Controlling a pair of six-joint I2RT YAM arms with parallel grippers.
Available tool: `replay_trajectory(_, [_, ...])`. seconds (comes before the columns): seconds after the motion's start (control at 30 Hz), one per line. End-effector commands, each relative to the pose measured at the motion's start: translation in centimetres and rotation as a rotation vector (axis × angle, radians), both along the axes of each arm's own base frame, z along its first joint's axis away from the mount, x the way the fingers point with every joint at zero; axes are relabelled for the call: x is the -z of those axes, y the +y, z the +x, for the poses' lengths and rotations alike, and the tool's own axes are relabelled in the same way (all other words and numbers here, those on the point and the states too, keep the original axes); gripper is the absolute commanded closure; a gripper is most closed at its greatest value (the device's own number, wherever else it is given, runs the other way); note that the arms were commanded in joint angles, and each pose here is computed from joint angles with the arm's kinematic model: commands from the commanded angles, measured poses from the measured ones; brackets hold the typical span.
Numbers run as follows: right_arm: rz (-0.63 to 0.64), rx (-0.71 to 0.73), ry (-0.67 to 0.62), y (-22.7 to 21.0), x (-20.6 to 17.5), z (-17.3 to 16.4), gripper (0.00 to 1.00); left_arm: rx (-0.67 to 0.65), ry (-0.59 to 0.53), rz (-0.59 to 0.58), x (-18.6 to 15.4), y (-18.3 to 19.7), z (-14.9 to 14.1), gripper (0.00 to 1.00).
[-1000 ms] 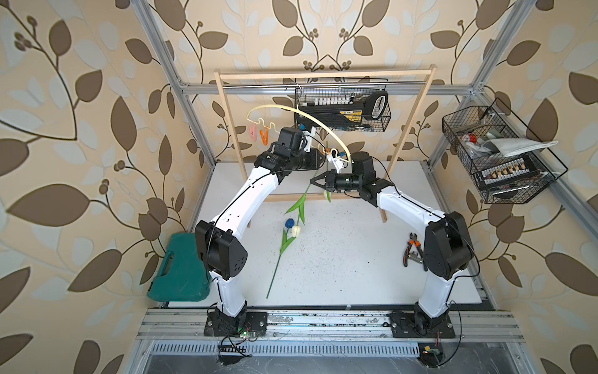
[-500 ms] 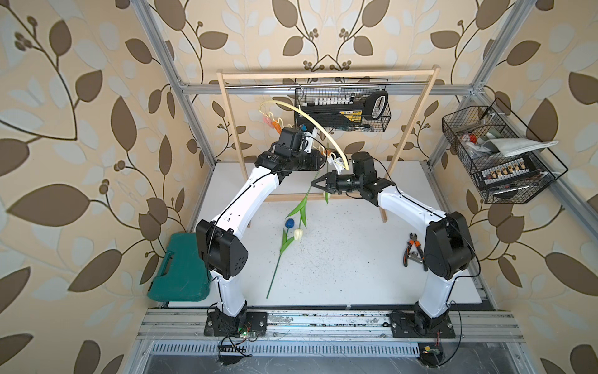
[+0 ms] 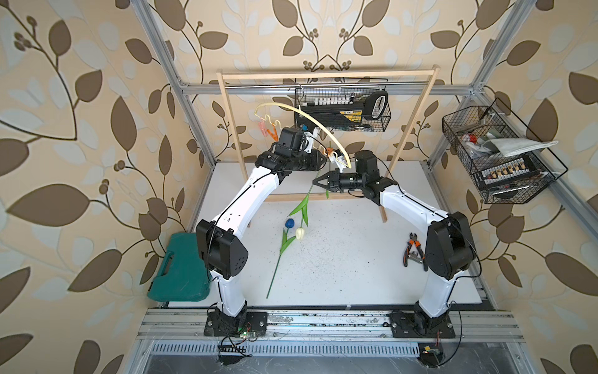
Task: Dry the flowers on a clothes hanger
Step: Clamp the flower onto the hanger.
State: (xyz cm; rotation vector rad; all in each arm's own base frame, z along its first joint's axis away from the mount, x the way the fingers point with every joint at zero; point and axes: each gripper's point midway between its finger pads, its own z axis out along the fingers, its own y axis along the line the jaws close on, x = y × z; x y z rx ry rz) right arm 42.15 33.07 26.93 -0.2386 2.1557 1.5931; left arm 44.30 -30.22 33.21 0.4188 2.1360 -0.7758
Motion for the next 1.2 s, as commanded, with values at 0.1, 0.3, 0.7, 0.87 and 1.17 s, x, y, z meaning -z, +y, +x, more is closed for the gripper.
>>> replay_trajectory(0.1, [0.065,-0.035,-0.066,0.0,-3.5,-1.1,1.00,0.034,-0.015,-0.008,-0.6,-0.7,-0.4,0.86])
replay_trajectory(0.3, [0.066,-0.037,-0.062,0.1,-3.4,-1.0,1.00,0.037,-0.010,-0.018,-0.6,-0.8,-0.4,0.85])
replay_trajectory(0.7, [0.062,-0.033,-0.058,0.1,-3.2,-0.8,1.00,0.029,-0.007,-0.011,-0.5,-0.7,-0.4,0.65])
replay_trajectory(0.87, [0.057,-0.026,-0.052,0.0,-2.9,-0.9,0.87,0.021,-0.012,-0.001,-0.6,-0.4,-0.4,0.60])
replay_trajectory(1.17, [0.009,0.018,-0.037,-2.1,-1.3,-0.9,0.40,0.014,-0.018,0.023,-0.4,-0.2,-0.2,0.59])
